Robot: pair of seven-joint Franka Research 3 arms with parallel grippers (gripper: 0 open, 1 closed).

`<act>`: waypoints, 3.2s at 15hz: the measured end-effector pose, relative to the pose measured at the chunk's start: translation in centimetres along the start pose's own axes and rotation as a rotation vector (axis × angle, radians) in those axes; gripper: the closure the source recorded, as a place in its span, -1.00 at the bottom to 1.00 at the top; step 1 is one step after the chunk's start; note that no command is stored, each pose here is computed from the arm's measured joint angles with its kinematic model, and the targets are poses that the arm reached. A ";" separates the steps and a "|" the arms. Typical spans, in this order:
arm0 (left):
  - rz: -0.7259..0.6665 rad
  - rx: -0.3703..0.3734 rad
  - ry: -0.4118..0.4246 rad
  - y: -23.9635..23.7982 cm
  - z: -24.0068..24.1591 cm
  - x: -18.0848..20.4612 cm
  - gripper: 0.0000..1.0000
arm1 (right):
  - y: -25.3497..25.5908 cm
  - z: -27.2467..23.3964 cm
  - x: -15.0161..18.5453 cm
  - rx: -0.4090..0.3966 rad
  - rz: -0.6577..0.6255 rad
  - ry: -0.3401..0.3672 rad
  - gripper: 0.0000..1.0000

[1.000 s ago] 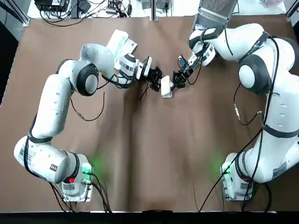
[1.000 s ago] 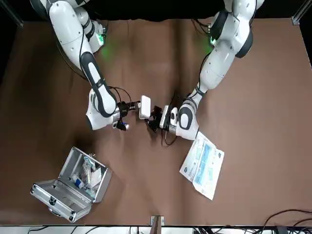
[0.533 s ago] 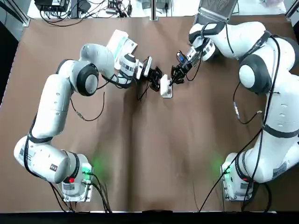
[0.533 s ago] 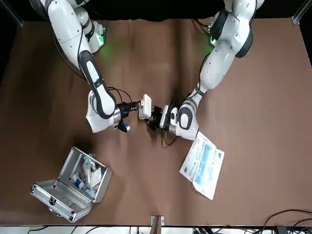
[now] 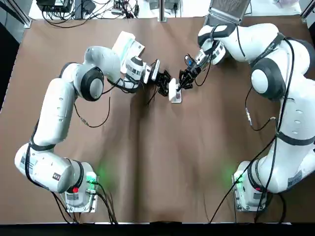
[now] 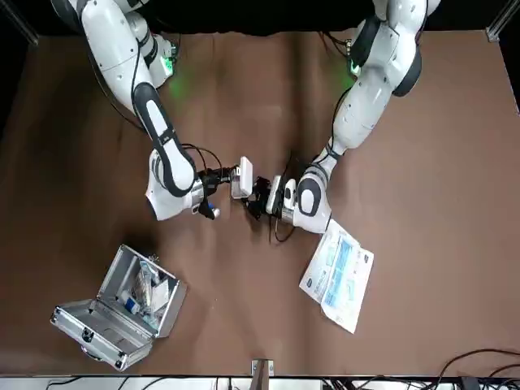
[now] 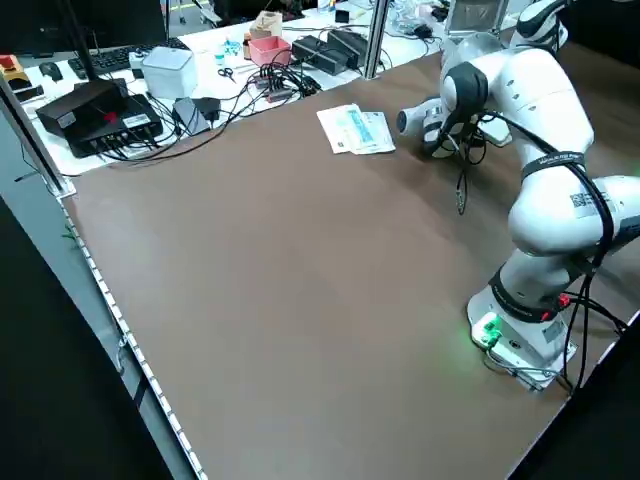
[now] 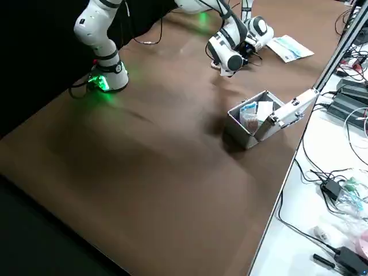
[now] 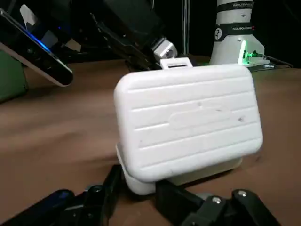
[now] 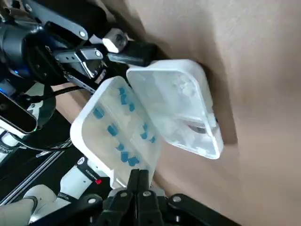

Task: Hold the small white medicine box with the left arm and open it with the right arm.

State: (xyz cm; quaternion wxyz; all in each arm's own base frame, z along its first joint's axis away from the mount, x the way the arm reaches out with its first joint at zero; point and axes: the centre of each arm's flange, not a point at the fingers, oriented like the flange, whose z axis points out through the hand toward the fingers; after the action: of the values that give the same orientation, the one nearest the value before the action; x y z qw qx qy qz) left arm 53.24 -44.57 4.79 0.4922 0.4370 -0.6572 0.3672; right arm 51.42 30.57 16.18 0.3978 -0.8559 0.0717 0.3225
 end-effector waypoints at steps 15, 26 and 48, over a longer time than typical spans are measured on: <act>-0.001 -0.002 0.001 0.1 0.1 0.0 0.10 | -0.9 1.1 -0.3 0.020 0.004 -0.007 0.97; 0.002 0.001 -0.004 -0.1 -0.1 0.0 -0.93 | -1.7 2.2 -0.5 0.027 0.004 0.002 0.97; -0.171 -0.035 -0.061 -5.4 -28.6 8.5 -0.99 | -3.2 7.2 0.3 -0.015 -0.005 0.170 0.97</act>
State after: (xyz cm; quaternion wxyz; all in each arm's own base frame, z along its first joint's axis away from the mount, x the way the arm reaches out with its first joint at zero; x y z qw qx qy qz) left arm 66.51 -22.18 20.28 0.5091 0.4938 -0.6384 0.2990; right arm 49.36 38.01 14.62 0.3846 -0.8835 0.1005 0.2480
